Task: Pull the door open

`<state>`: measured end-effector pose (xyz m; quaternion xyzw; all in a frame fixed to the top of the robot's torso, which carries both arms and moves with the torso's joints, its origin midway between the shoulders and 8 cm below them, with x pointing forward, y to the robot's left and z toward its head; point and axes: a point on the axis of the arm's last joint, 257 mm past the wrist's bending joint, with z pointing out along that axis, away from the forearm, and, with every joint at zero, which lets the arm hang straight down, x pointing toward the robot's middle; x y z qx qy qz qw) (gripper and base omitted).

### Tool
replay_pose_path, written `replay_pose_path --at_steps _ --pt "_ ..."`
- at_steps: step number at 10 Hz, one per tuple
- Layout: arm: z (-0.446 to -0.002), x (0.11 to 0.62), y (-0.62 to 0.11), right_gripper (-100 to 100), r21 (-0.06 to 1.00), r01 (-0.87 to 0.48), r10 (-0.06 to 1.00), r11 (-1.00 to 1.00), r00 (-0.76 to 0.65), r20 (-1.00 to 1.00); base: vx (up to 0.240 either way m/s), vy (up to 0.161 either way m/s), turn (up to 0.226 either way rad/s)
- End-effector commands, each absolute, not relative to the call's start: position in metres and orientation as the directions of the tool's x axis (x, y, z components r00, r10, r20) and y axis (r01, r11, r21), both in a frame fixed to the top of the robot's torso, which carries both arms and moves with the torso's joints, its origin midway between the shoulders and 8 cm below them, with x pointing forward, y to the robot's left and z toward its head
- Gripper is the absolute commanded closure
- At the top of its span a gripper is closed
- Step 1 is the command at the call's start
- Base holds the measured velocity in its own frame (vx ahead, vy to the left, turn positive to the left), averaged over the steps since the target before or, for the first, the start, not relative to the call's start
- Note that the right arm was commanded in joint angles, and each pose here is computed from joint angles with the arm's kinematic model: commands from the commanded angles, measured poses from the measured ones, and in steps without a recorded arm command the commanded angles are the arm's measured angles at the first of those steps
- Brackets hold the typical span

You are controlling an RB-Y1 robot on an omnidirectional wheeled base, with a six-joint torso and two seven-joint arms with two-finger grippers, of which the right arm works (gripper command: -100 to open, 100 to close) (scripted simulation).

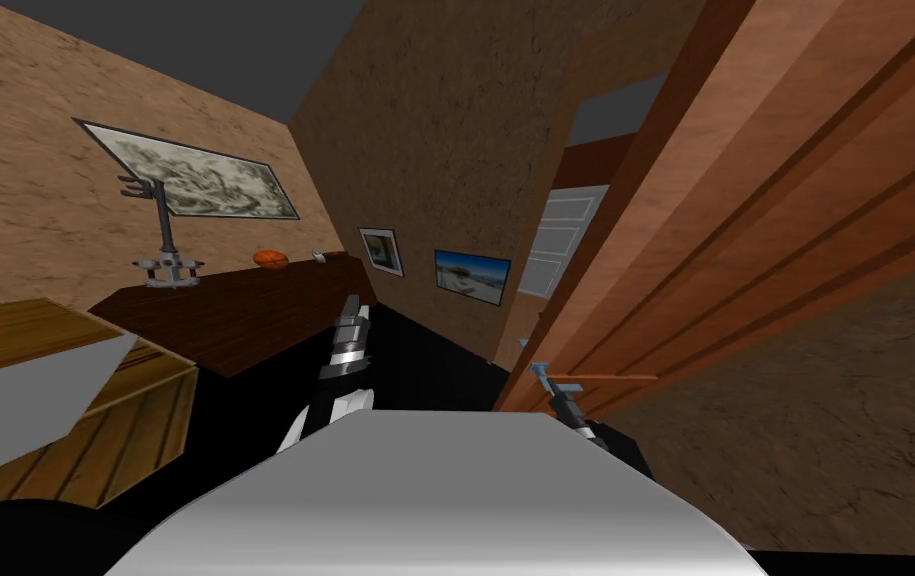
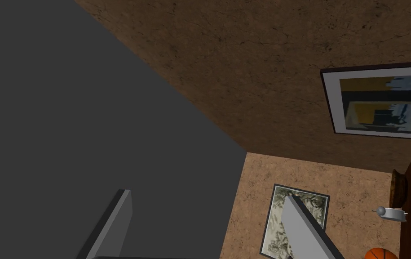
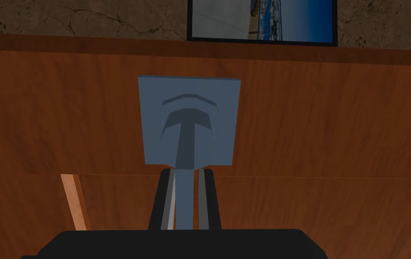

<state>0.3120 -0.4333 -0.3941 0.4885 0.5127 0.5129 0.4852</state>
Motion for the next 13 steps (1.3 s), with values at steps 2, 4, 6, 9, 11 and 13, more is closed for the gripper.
replay_pose_path --at_steps 2,4,6,9,11,13 --pt "-0.394 0.299 -0.437 100 1.0 0.002 0.998 -0.001 -0.056 0.002 -0.152 -0.062 0.139" --pt "-0.394 0.288 -0.44 100 1.0 0.001 0.998 -0.001 -0.062 0.001 -0.186 -0.088 0.182" --pt "-0.393 0.279 -0.442 100 1.0 0.0 0.998 0.0 -0.067 0.0 -0.211 -0.056 0.166" --pt "-0.397 0.296 -0.434 100 1.0 0.0 0.998 -0.002 -0.06 0.002 -0.18 -0.048 0.114" --pt "-0.398 0.31 -0.433 100 1.0 -0.001 0.999 0.0 -0.049 0.0 -0.242 -0.051 0.171" --pt "-0.398 0.323 -0.431 100 1.0 -0.002 0.999 0.002 -0.038 -0.002 -0.216 -0.102 0.155"
